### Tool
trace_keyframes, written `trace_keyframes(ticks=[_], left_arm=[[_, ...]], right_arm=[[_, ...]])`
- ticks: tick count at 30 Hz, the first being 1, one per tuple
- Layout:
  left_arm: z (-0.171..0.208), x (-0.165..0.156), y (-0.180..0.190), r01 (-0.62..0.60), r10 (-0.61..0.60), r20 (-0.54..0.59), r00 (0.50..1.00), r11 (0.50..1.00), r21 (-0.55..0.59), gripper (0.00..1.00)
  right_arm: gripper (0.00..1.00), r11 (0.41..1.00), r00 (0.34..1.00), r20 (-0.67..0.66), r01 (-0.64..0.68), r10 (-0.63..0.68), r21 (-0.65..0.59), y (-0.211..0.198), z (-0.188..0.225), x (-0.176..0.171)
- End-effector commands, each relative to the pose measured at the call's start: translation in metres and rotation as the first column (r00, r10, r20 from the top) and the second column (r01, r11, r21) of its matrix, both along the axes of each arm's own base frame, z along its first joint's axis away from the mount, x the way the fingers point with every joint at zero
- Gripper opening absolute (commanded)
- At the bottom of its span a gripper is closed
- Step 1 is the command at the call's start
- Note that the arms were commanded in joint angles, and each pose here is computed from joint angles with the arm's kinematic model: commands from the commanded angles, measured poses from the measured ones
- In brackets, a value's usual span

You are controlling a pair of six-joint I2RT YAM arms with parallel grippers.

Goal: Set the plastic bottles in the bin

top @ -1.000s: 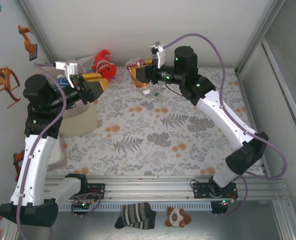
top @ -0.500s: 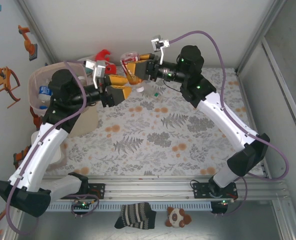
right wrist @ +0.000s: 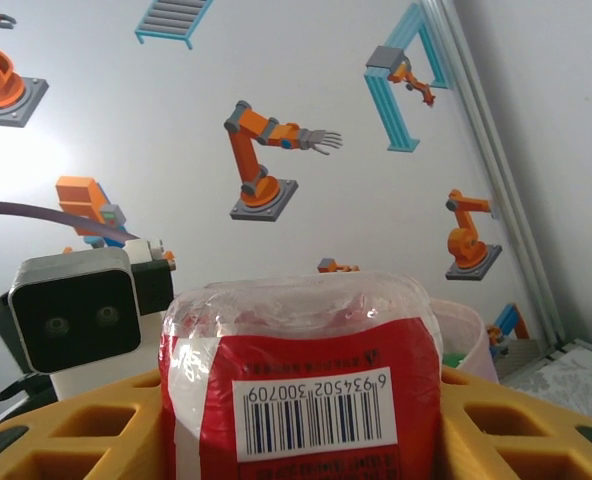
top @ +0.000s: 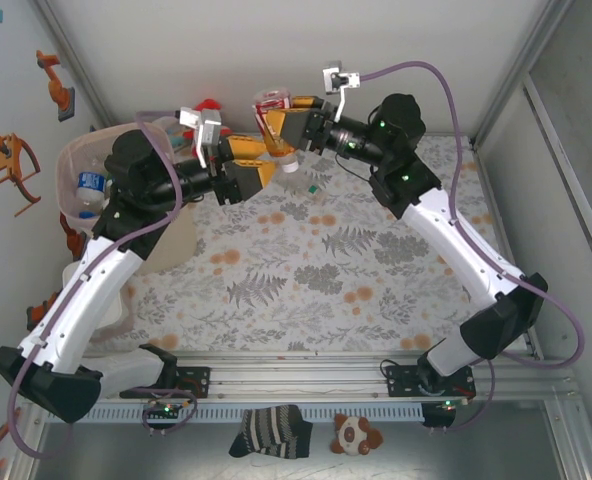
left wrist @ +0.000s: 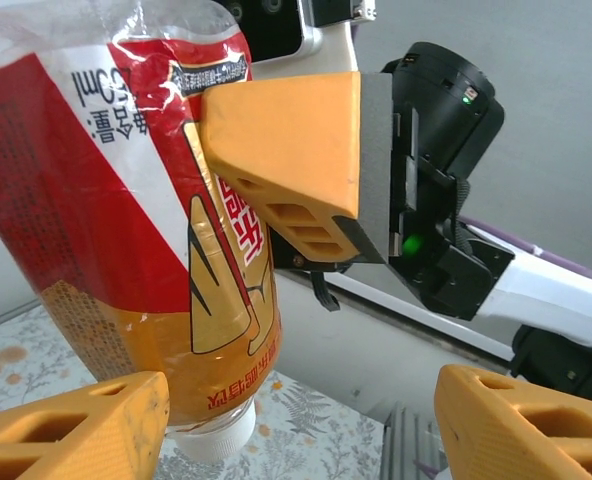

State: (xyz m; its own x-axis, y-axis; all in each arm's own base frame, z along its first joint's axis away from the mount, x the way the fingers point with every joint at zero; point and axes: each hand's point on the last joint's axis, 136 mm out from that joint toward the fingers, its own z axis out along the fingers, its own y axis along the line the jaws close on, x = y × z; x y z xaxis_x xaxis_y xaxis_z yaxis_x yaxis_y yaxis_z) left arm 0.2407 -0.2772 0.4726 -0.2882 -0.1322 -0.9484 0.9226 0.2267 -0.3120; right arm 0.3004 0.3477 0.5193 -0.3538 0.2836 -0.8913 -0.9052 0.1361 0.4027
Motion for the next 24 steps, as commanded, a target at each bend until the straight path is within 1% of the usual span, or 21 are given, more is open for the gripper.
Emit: trace_keyframes(ticks=[1,3,9,11,13,15,16,19,21,24], left_arm=[[-0.009,0.03,0.004,-0.159,0.159,-0.002,0.987,0.987,0.021,0.72],[-0.011,0.034,0.006,-0.182,0.183,-0.015,0.983,0.983,0.026,0.73],[-0.012,0.038,0.004,-0.183,0.184,-0.037,0.982,0.983,0.031,0.75],[-0.012,0.039,0.006,-0.198,0.199,-0.032,0.979,0.98,0.031,0.75],[-0.011,0.036,0.006,-0.186,0.187,-0.021,0.982,0.982,0.024,0.75],[-0.006,0.025,-0.001,-0.104,0.104,-0.002,0.995,0.995,0.006,0.75],[-0.003,0.018,-0.006,-0.044,0.044,0.004,0.999,0.999,-0.008,0.75],[0.011,0.0,-0.014,0.101,-0.1,0.028,0.995,0.993,-0.067,0.71],[0.018,-0.006,-0.014,0.136,-0.131,0.049,0.99,0.986,-0.101,0.69],[0.022,-0.009,-0.012,0.135,-0.128,0.067,0.989,0.984,-0.116,0.64]], right_arm=[[0.51,0.994,0.993,0.039,-0.107,0.107,-0.012,0.004,0.008,-0.041],[0.51,0.994,0.993,0.041,-0.107,0.108,-0.012,0.004,0.009,-0.042],[0.51,0.993,0.993,0.041,-0.115,0.115,-0.009,0.003,0.011,-0.045],[0.51,0.994,0.993,0.044,-0.111,0.111,-0.008,0.001,0.013,-0.046],[0.51,0.993,0.992,0.042,-0.12,0.12,0.0,0.001,0.014,-0.048],[0.52,0.989,0.988,0.037,-0.147,0.147,0.013,0.003,0.016,-0.05],[0.52,0.987,0.987,0.033,-0.161,0.16,0.022,0.004,0.018,-0.052],[0.52,0.98,0.981,0.028,-0.193,0.191,0.055,0.004,0.023,-0.056],[0.52,0.974,0.977,0.032,-0.214,0.213,0.075,0.003,0.028,-0.06],[0.52,0.97,0.973,0.035,-0.229,0.227,0.085,0.002,0.03,-0.064]])
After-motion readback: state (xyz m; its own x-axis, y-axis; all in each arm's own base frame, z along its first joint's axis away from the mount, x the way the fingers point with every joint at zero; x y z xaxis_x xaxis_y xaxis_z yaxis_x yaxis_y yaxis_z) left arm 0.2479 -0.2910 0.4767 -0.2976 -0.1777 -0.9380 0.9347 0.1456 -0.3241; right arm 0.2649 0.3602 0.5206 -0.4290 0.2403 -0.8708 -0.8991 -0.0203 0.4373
